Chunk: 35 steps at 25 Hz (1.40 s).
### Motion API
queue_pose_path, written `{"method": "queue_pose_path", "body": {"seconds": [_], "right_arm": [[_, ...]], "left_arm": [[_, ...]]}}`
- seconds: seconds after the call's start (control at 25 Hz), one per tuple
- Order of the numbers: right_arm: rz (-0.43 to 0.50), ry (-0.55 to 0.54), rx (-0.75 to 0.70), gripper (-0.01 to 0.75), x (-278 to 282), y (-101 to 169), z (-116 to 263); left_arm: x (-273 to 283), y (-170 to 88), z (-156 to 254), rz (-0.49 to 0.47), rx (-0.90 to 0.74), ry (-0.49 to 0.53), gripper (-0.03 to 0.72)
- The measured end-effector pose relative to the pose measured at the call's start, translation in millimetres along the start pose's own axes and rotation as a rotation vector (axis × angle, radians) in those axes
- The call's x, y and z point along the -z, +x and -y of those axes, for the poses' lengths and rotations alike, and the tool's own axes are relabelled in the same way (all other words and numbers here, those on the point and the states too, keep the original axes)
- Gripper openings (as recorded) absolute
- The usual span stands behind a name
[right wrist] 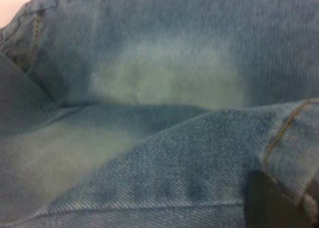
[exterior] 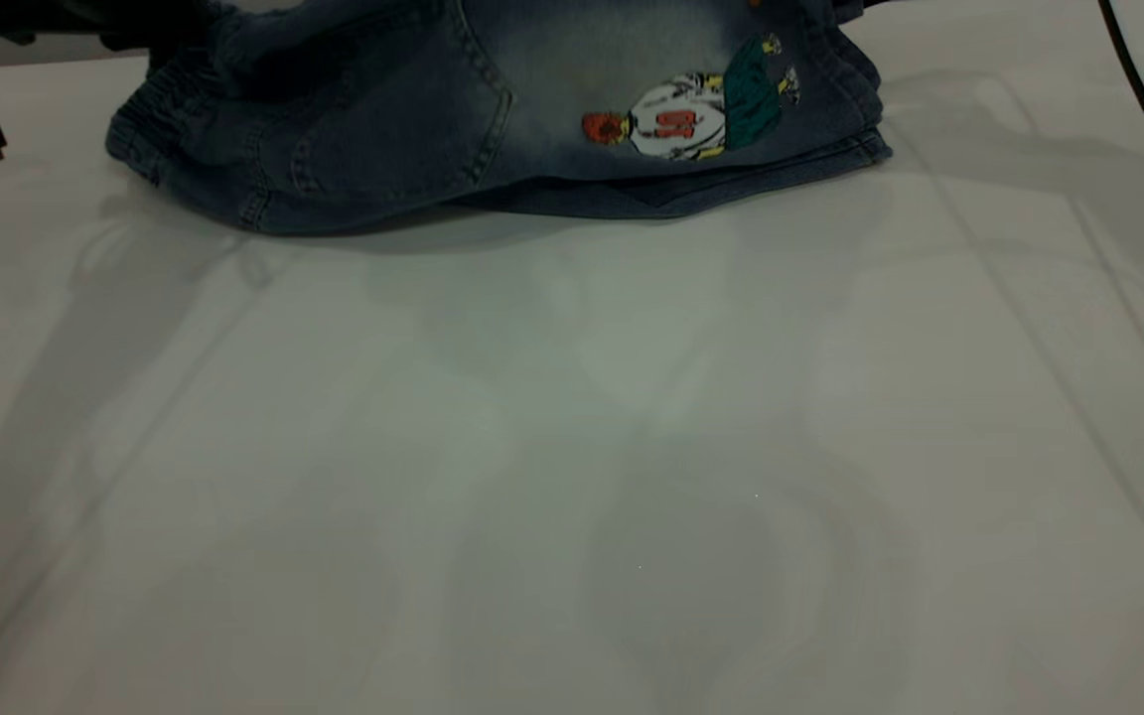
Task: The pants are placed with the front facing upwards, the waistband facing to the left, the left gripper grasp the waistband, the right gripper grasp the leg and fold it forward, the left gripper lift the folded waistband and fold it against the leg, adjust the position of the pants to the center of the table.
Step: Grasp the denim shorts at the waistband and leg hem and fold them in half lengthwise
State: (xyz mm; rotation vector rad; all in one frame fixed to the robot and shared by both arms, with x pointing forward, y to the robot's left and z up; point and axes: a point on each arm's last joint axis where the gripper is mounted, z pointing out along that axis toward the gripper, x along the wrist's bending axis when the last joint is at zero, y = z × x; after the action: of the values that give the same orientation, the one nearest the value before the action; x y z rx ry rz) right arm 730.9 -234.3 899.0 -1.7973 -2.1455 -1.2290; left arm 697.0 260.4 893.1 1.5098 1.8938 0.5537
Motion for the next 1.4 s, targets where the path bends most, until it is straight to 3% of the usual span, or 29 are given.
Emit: {"method": "queue_pose_path", "body": {"seconds": [0.4, 1.08, 1.4], "right_arm": [[0.018, -0.015, 0.034, 0.018, -10, -9, -8], [0.155, -0.099, 0.064, 0.018, -12, -24, -13], [0.15, -0.063, 0.04, 0.019, -25, -34, -2]], "left_arm": [[-18, -1, -4, 0.004, 0.0, -0.013, 0.075], [-32, 0, -2, 0.019, -0.027, -0.091, 0.075], [-52, 2, 6, 0.007, -0.029, -0.035, 0.075]]}}
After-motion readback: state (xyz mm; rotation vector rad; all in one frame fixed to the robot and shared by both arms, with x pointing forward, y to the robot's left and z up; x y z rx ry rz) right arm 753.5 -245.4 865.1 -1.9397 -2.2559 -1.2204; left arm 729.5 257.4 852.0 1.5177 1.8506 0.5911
